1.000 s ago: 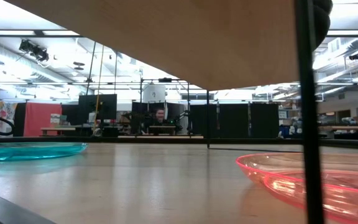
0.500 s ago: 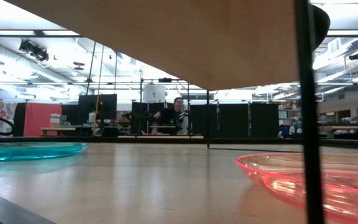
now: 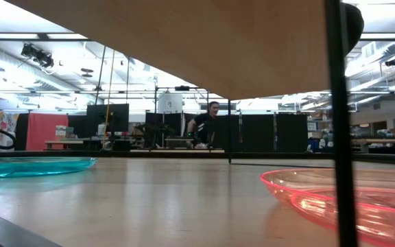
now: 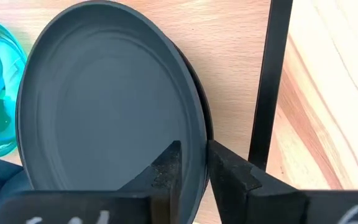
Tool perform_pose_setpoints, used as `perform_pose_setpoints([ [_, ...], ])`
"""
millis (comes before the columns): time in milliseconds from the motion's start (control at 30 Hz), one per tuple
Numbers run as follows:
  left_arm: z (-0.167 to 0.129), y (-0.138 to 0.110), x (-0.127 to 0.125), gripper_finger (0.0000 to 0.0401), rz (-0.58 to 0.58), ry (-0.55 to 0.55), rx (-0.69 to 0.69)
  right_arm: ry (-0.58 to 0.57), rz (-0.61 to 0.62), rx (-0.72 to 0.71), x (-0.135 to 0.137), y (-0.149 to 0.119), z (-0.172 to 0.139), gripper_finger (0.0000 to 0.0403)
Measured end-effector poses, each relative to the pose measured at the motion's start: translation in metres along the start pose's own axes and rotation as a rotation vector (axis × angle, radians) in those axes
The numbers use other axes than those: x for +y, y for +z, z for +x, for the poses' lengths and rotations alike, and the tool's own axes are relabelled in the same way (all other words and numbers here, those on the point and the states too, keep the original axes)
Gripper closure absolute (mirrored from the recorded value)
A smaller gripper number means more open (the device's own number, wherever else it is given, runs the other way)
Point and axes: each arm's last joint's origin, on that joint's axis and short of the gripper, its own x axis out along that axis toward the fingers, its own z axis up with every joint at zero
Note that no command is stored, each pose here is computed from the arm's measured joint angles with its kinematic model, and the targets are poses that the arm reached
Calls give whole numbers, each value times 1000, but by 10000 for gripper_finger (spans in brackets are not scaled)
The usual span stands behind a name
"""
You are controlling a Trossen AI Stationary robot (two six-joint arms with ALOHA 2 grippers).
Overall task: Place and stack plates onto a shelf
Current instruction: Stack the top black plate on top of the black plate on the shelf, then stack the black plate on top of the black plate on the shelf
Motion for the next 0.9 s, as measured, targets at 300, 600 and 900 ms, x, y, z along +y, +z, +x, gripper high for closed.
perform_pose_setpoints([
  [300, 0, 0, 0, 243, 0, 0, 0, 0, -3, -1, 0, 0, 0, 267],
  [600, 0, 0, 0, 243, 0, 0, 0, 0, -4, -1, 0, 0, 0, 243],
  [900, 0, 0, 0, 243, 0, 0, 0, 0, -4, 0, 0, 0, 0, 244],
])
